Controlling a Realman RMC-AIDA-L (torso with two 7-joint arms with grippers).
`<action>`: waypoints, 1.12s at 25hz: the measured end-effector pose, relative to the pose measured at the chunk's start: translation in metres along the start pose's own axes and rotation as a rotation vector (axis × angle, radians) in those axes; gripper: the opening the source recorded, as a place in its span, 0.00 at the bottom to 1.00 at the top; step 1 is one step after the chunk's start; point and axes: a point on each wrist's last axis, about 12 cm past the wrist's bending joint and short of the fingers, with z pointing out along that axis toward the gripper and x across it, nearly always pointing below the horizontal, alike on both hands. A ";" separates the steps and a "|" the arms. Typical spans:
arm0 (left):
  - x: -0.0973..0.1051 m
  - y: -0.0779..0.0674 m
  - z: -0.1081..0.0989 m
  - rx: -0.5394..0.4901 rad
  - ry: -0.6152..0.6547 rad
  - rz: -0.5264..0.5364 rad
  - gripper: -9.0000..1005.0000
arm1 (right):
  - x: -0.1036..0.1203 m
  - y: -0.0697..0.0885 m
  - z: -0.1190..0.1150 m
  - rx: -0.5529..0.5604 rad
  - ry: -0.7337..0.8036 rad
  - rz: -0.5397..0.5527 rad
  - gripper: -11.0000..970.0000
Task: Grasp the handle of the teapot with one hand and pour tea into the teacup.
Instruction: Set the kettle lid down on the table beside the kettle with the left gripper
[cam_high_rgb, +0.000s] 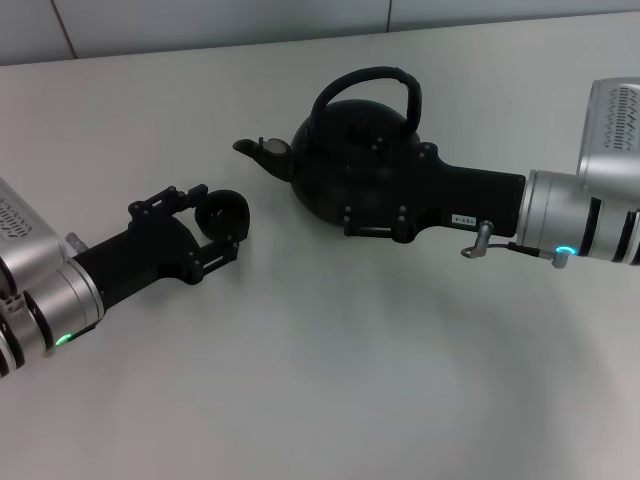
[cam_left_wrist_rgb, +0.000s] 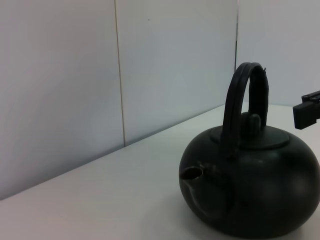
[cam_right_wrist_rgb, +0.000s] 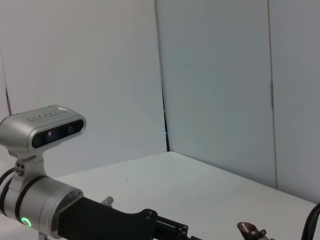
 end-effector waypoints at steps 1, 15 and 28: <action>0.000 0.000 0.000 0.000 0.000 0.000 0.75 | 0.000 0.000 0.000 0.000 0.000 0.000 0.81; 0.003 0.000 -0.001 -0.008 0.013 -0.006 0.77 | -0.001 -0.001 0.000 0.003 -0.004 -0.013 0.81; 0.003 0.002 0.000 -0.016 0.027 -0.012 0.79 | -0.001 -0.001 0.000 0.005 -0.006 -0.014 0.81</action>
